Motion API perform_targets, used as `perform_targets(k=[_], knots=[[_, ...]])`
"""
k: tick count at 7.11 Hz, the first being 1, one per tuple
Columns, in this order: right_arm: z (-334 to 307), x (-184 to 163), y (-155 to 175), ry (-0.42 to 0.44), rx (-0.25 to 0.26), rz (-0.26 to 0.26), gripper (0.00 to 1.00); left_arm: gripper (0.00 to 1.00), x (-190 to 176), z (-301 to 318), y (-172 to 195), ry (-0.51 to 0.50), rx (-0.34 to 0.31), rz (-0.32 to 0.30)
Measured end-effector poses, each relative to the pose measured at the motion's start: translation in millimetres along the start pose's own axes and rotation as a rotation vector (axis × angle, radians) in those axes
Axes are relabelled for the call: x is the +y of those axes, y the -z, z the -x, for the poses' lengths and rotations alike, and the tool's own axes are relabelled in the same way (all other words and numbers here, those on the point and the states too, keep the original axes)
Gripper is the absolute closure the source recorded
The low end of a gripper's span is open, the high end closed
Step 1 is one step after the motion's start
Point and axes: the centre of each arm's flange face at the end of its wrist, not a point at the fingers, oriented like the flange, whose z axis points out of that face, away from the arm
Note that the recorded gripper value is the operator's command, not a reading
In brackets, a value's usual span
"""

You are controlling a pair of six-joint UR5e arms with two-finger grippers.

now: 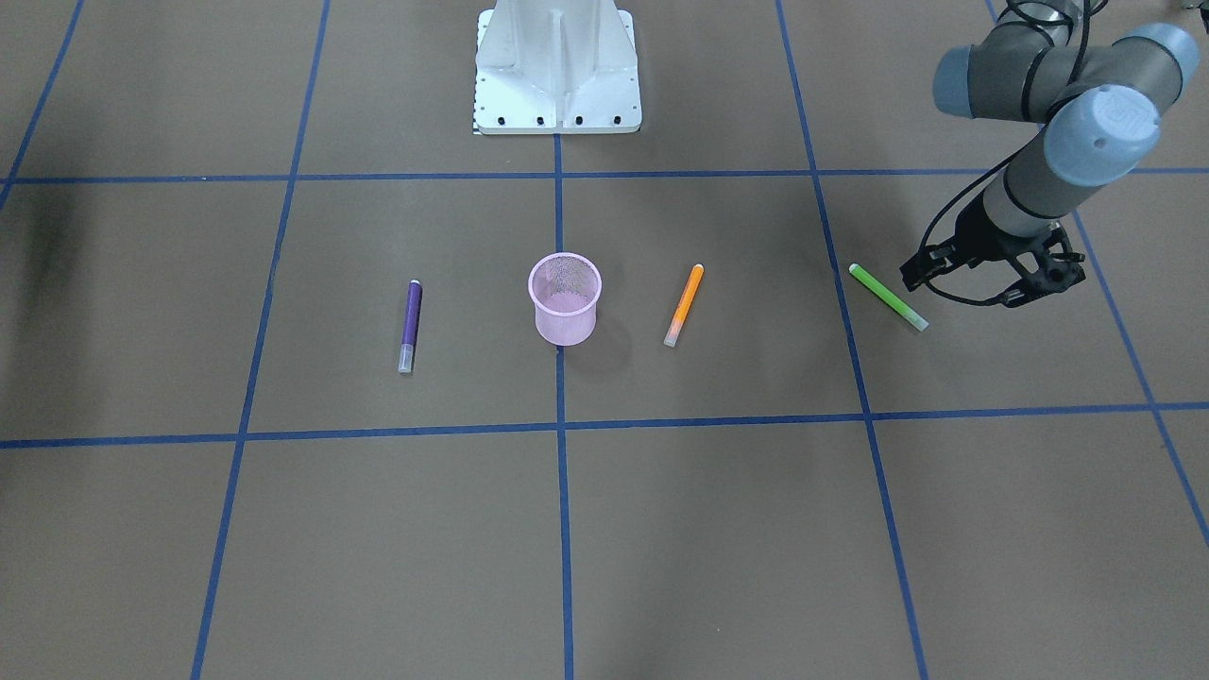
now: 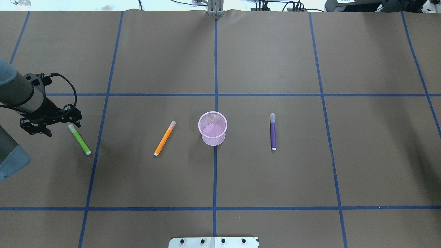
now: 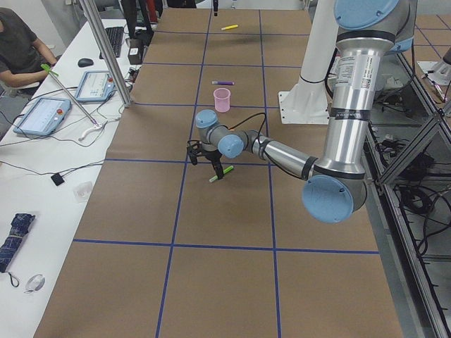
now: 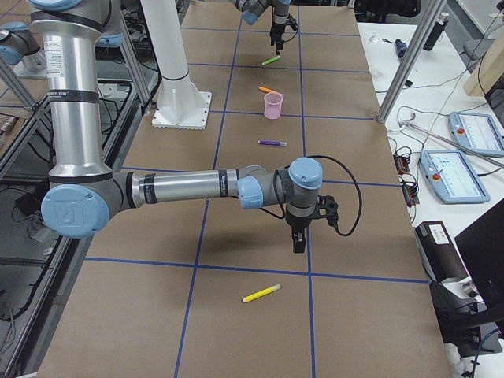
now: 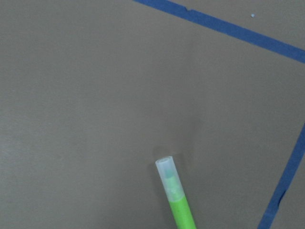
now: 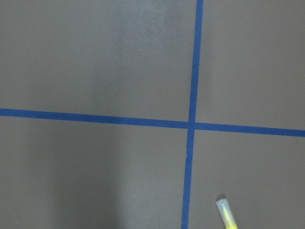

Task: Collect pens into pen holder
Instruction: 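Lower the left gripper onto the green marker and grasp it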

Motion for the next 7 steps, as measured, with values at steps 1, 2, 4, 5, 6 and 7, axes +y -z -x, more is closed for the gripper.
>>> perform_targets(k=[1, 2, 4, 5, 6, 7], knots=[[1.3, -0.1, -0.8, 0.003, -0.001, 0.0, 0.0, 0.15, 3.1, -2.3, -10.8, 0.027, 0.001, 0.003], [2.0, 0.2, -1.6, 0.005, -0.002, 0.001, 0.0, 0.19, 5.0, -3.8, -18.1, 0.04, 0.0, 0.003], [2.8, 0.6, -2.8, 0.007, -0.003, 0.003, 0.0, 0.29, 3.4, -2.5, -27.0, 0.048, -0.004, 0.0], [2.7, 0.9, -3.2, 0.008, -0.002, 0.004, 0.0, 0.35, 2.8, -2.8, -29.0, 0.049, -0.005, 0.0], [2.9, 1.1, -3.5, 0.008, -0.002, 0.005, 0.0, 0.39, 2.5, -3.5, -30.4, 0.049, -0.006, 0.0], [3.0, 1.2, -3.7, 0.009, -0.002, 0.005, 0.0, 0.49, 2.1, -3.7, -31.7, 0.05, -0.007, 0.001]])
